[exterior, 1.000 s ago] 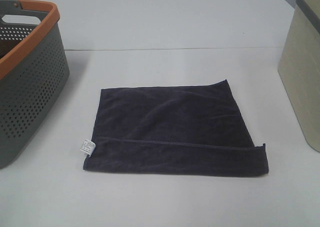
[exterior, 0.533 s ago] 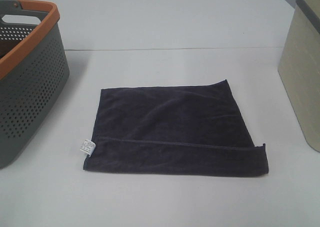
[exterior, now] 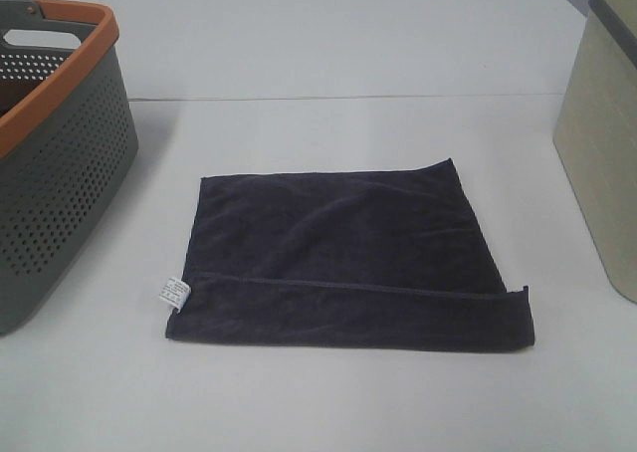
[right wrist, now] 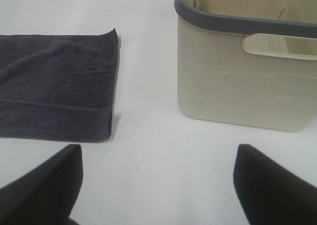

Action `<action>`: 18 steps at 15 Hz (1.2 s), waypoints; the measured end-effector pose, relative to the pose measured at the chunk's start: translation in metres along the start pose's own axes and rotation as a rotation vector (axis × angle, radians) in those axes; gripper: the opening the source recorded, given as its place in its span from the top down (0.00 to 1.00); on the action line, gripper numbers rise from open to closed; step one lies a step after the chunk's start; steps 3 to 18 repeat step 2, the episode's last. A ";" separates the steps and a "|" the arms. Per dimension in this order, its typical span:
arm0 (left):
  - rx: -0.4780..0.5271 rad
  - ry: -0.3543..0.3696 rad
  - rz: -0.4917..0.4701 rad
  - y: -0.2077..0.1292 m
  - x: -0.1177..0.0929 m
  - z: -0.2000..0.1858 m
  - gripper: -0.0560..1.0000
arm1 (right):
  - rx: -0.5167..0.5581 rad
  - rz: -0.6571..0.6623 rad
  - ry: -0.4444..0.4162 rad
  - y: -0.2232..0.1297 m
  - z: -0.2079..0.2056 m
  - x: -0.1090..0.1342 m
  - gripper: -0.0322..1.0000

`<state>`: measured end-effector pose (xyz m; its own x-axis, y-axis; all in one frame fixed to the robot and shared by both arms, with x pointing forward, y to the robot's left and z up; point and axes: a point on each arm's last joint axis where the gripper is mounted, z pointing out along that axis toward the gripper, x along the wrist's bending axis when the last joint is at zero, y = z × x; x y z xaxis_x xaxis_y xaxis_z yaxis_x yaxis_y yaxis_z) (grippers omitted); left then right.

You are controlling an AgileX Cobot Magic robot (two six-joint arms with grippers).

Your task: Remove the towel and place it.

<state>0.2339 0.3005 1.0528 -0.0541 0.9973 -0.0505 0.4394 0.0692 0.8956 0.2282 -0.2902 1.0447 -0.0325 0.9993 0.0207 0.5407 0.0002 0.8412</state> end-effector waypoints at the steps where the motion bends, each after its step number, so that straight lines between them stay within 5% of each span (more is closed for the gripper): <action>1: 0.000 0.000 0.000 0.000 0.000 0.000 0.22 | 0.000 0.000 0.000 0.000 0.000 0.000 0.25; 18: 0.000 0.000 0.000 0.000 0.000 0.000 0.22 | 0.000 0.000 0.000 0.000 0.000 0.000 0.25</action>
